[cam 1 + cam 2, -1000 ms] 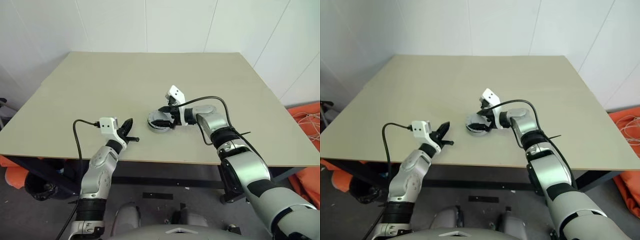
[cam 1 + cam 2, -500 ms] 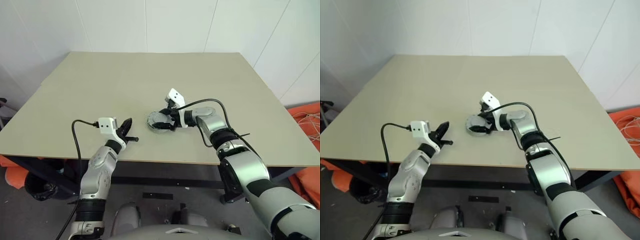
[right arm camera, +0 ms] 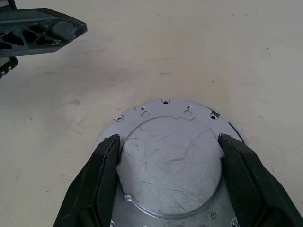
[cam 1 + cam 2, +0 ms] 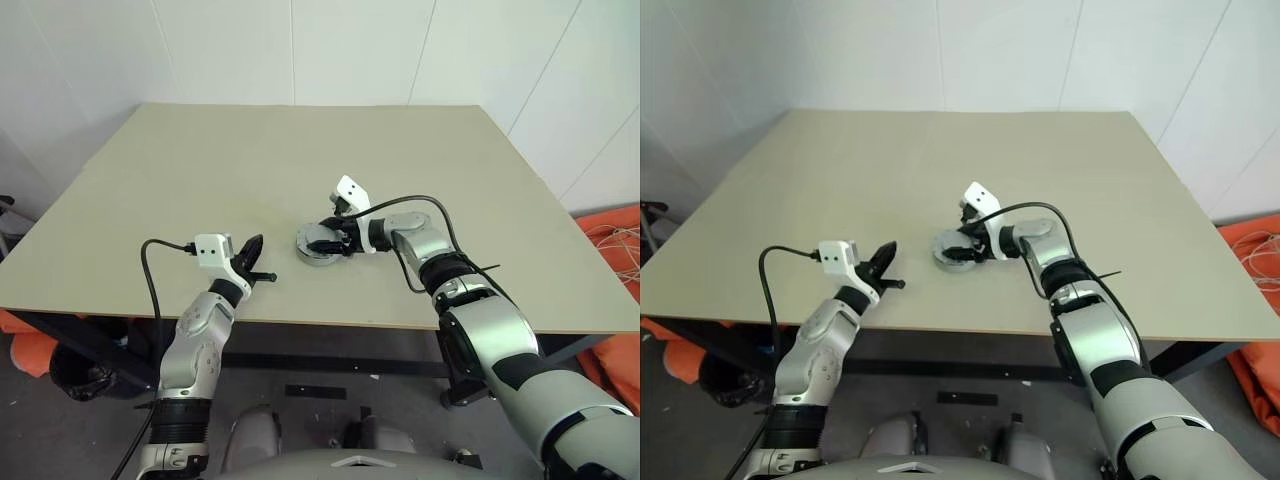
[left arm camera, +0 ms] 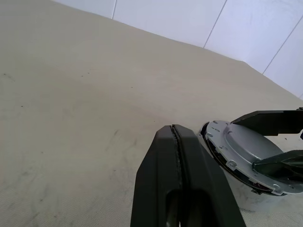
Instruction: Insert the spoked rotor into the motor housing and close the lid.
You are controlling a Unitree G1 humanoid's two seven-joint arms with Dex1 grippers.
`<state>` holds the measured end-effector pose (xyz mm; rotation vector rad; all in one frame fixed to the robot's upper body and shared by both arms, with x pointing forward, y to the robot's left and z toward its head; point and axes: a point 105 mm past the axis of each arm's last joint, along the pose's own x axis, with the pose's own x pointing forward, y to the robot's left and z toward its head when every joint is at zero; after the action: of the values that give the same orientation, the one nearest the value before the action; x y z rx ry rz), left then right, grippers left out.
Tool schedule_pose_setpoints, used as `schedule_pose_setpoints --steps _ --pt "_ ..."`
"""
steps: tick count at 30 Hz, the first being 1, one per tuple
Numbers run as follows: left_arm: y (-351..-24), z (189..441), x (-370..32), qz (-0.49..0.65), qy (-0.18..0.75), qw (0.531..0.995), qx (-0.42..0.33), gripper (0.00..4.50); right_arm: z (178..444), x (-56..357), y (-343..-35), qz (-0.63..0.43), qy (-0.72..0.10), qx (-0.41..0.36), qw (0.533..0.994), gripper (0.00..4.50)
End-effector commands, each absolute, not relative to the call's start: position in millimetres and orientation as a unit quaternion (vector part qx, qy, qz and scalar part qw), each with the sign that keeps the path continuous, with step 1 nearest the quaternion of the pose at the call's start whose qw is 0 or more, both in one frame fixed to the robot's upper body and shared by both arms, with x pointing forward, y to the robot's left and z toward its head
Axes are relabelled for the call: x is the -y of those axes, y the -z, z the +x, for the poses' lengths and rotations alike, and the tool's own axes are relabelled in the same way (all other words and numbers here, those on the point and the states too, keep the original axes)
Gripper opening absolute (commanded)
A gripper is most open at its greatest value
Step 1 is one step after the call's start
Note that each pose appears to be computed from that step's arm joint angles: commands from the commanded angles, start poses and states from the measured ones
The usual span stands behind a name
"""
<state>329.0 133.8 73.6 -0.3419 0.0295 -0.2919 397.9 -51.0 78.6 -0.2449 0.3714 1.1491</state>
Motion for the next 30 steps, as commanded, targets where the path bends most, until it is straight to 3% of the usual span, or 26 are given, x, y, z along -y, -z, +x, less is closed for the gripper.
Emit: schedule_pose_setpoints --steps 1,21,30 --pt "-87.6 329.3 -135.0 -0.165 0.148 0.975 0.01 0.0 403.8 47.8 -94.8 -0.117 -0.539 -0.147 0.821 3.2" --pt "-86.5 329.3 -132.8 -0.165 0.155 0.974 0.006 0.0 387.6 40.5 -83.7 -0.098 -0.527 -0.123 0.835 3.2" --pt "-86.2 329.2 -133.4 -0.166 0.154 0.974 0.005 0.0 395.0 36.7 -107.5 -0.102 -0.521 -0.085 0.843 3.2"
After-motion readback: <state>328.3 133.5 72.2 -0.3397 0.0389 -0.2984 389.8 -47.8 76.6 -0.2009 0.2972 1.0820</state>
